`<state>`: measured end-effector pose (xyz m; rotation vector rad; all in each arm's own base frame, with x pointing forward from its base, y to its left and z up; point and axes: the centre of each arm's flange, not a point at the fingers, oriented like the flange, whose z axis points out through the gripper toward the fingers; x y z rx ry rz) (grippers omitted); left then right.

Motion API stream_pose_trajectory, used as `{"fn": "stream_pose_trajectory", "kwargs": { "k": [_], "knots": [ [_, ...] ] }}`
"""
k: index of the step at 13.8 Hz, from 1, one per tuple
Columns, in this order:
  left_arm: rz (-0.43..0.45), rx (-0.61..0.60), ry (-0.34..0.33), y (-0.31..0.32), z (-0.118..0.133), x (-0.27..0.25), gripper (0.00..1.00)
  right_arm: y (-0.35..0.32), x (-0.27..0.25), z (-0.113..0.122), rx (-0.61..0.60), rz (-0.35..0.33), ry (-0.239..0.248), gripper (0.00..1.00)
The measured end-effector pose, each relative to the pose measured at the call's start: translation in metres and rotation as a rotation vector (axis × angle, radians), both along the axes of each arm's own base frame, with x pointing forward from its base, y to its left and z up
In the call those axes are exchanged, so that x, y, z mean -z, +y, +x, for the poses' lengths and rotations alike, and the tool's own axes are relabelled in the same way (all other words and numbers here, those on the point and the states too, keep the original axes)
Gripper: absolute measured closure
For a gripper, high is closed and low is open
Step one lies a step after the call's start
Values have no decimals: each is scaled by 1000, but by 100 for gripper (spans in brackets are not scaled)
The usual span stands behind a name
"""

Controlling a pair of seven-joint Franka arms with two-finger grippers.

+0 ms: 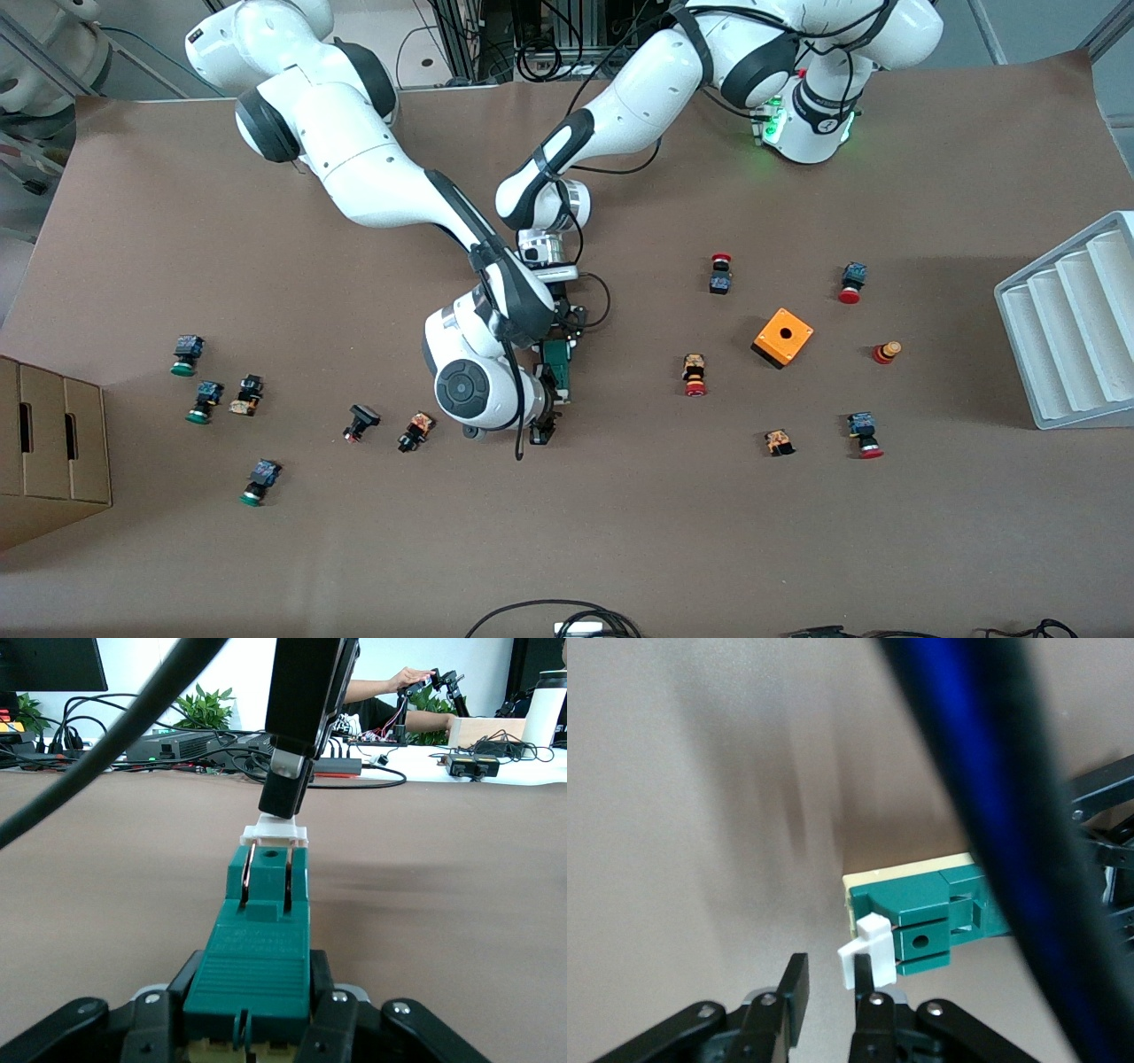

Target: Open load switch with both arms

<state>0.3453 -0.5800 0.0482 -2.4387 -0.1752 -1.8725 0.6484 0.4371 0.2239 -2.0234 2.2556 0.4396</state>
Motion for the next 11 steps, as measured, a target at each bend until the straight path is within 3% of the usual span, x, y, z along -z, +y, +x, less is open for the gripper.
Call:
{"fn": "stream_pose_trajectory", "kwargs": {
  "k": [11],
  "knots": [
    [0,0,0,0,0,0,50,4,3,-4,34,4,30,70]
  ]
}}
